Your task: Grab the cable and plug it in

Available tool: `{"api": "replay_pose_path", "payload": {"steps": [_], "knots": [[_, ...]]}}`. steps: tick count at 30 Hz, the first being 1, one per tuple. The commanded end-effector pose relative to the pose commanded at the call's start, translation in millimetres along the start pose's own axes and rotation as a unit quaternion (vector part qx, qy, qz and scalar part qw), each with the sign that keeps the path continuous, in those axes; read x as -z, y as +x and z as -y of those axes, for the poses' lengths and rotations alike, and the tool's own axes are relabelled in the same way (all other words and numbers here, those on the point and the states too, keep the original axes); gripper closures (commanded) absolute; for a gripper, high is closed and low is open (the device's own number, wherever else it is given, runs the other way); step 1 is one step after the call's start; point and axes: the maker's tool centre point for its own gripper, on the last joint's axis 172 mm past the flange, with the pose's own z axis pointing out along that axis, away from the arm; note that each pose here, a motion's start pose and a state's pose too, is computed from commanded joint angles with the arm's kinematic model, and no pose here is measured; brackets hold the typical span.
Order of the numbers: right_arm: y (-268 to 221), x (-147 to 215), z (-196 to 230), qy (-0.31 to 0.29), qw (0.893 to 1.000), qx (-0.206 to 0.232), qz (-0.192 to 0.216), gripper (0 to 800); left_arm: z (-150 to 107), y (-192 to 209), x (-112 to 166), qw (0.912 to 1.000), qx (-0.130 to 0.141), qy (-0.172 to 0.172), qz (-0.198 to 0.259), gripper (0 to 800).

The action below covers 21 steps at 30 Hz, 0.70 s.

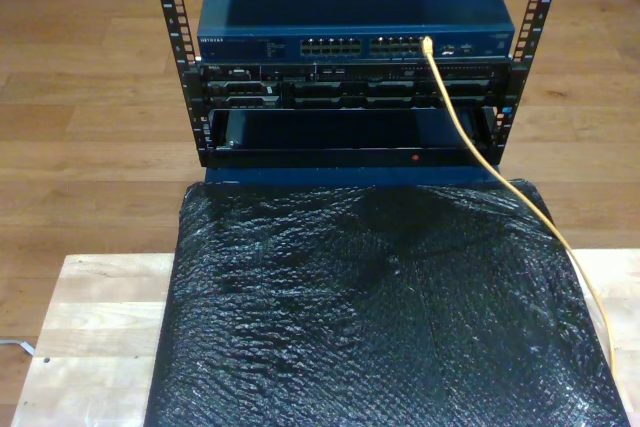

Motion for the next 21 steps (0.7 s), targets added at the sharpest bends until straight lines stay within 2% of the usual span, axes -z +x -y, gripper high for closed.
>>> {"api": "replay_pose_path", "payload": {"steps": [4, 11, 21], "knots": [[11.2, -11.8, 19.1, -0.005, 1.000, 0.003, -0.005, 2, 0.0, 0.0, 0.0, 1.0000, 0.000, 0.000, 0.000, 0], [34.0, -50.3, 28.4, -0.004, 0.999, -0.005, -0.038, 2, 0.0, 0.0, 0.0, 1.0000, 0.000, 0.000, 0.000, 0], [39.1, -94.4, 44.5, 0.009, 0.999, -0.013, -0.030, 2, 0.0, -0.4, 0.1, 1.0000, 0.000, 0.000, 0.001, 0]]}}
